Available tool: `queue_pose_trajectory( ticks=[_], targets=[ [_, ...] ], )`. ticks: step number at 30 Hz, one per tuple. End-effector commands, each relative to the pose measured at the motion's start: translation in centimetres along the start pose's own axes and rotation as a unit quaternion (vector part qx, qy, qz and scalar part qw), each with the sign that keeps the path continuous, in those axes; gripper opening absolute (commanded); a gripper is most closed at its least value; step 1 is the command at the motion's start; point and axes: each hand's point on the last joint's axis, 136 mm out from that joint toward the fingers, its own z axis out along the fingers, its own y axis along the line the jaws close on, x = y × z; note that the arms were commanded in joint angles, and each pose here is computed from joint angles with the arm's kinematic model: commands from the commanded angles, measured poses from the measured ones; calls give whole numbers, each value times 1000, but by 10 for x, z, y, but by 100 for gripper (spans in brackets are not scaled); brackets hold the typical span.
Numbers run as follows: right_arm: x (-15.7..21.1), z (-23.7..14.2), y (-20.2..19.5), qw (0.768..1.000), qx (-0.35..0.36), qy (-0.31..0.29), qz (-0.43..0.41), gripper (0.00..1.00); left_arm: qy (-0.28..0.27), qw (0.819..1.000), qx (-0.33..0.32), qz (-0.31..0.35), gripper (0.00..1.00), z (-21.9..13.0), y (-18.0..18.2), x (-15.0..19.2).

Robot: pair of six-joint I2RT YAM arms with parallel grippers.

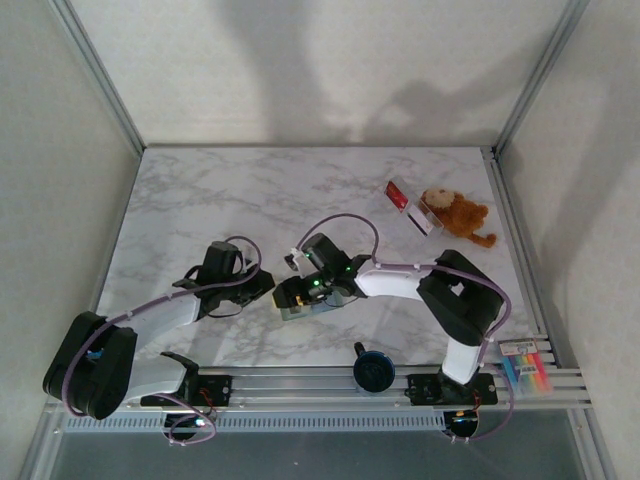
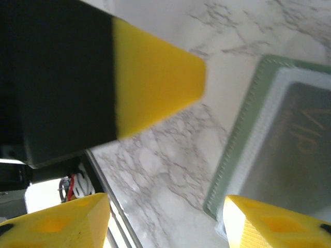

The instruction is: Put the credit cards into the card holder

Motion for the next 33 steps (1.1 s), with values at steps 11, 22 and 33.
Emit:
queue_pose_trajectory(
  ticks=[11,22,33],
  targets=[
    [-37,-54,91,992,-89,-54,-72,69,-13,999,1,-29,6,0,10,-13],
    [-33,-187,-50,952,249,-177,14,79,-49,998,-34,-9,27,-9,16,-24],
    [-20,-140,-46,984,129,-118,22,49,-54,997,-46,9,29,-5,16,-26]
  ],
)
